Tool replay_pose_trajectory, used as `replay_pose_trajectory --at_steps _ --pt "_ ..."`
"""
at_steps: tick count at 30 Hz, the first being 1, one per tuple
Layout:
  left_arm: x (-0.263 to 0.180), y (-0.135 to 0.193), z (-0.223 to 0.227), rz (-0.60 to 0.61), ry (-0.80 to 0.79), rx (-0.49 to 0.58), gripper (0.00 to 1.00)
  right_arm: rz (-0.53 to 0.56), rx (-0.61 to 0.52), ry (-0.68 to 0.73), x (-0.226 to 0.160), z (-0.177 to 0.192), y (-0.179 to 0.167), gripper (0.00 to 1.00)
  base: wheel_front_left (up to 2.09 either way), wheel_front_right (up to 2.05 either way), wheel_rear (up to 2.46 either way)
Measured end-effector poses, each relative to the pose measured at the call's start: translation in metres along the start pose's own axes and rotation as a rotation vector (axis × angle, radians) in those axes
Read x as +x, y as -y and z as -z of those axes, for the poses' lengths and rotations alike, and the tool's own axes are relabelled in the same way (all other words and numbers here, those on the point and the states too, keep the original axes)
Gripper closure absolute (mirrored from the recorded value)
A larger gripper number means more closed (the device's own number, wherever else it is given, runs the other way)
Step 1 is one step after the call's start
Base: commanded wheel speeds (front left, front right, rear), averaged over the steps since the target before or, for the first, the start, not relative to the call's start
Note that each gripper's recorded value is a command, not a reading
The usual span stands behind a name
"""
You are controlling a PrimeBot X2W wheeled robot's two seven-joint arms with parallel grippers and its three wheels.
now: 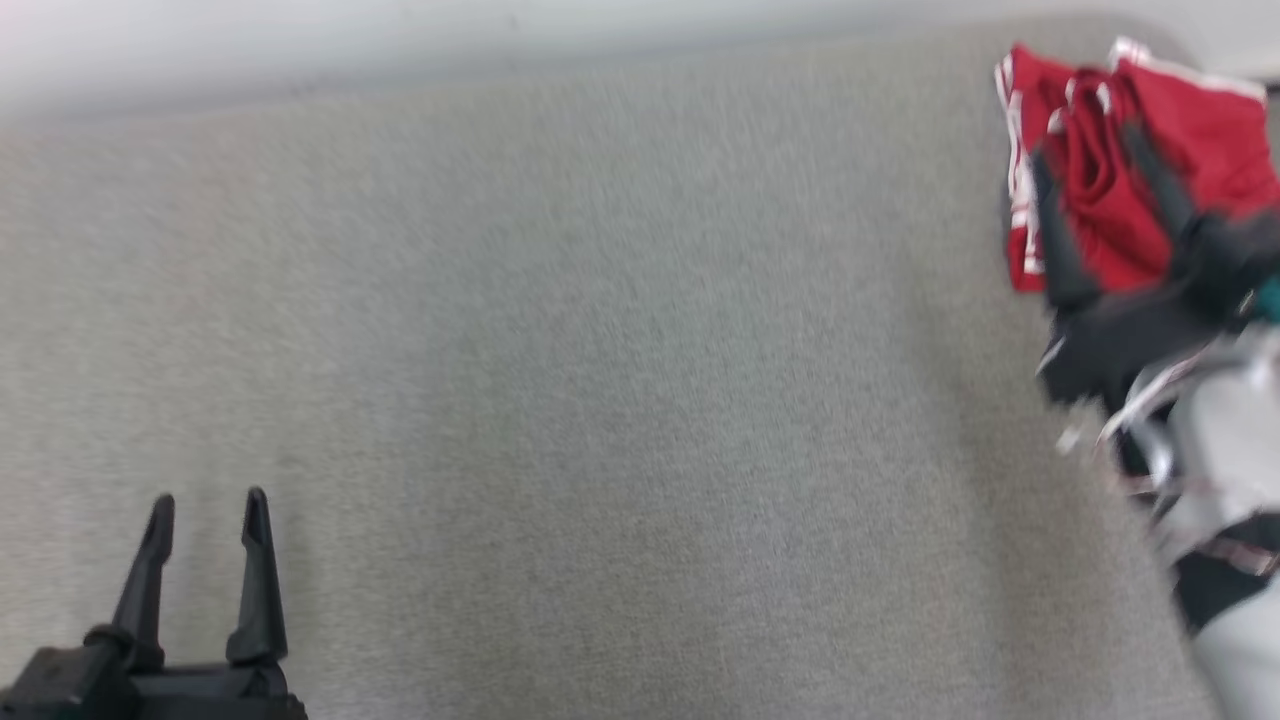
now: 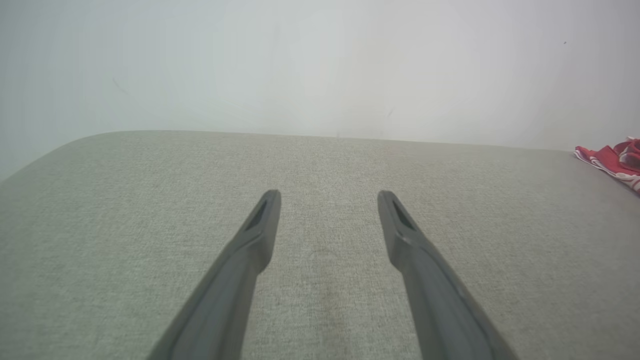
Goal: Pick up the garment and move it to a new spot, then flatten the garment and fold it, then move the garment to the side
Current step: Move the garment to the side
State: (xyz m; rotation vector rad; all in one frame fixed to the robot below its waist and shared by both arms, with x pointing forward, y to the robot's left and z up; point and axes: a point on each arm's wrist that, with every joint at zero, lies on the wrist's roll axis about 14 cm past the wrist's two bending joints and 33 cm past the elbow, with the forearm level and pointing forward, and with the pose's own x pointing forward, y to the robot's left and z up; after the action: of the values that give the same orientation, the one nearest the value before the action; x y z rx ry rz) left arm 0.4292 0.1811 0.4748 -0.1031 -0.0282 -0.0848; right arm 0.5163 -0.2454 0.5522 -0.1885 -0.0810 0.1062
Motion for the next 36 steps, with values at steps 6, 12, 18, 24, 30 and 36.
replay_pose_trajectory --at_steps 6,12,18,24,30,36 --pt "-0.024 -0.006 -0.021 -0.031 0.040 0.008 0.00 -0.021 0.137 0.038 -0.041 -0.003 -0.040 0.00 0.00 0.00 0.00" --pt "-0.043 -0.014 -0.037 -0.063 0.074 0.018 0.00 -0.044 0.231 0.036 -0.074 0.002 -0.073 0.00 0.00 0.00 0.00" --pt "-0.057 -0.021 -0.043 -0.089 0.087 0.021 0.00 -0.057 0.303 0.009 -0.102 0.011 -0.099 0.00 0.00 0.00 0.00" --pt "-0.069 -0.024 -0.044 -0.105 0.088 0.023 0.00 -0.038 0.334 -0.010 -0.129 0.018 -0.108 0.00 0.00 0.00 0.00" --pt "-0.079 -0.025 -0.047 -0.113 0.097 0.021 0.00 -0.033 0.339 -0.005 -0.144 0.016 -0.112 0.00 0.00 0.00 0.00" --pt "-0.080 -0.023 -0.047 -0.106 0.100 0.021 0.00 -0.031 0.334 0.005 -0.147 0.011 -0.112 0.00 0.00 0.00 0.00"
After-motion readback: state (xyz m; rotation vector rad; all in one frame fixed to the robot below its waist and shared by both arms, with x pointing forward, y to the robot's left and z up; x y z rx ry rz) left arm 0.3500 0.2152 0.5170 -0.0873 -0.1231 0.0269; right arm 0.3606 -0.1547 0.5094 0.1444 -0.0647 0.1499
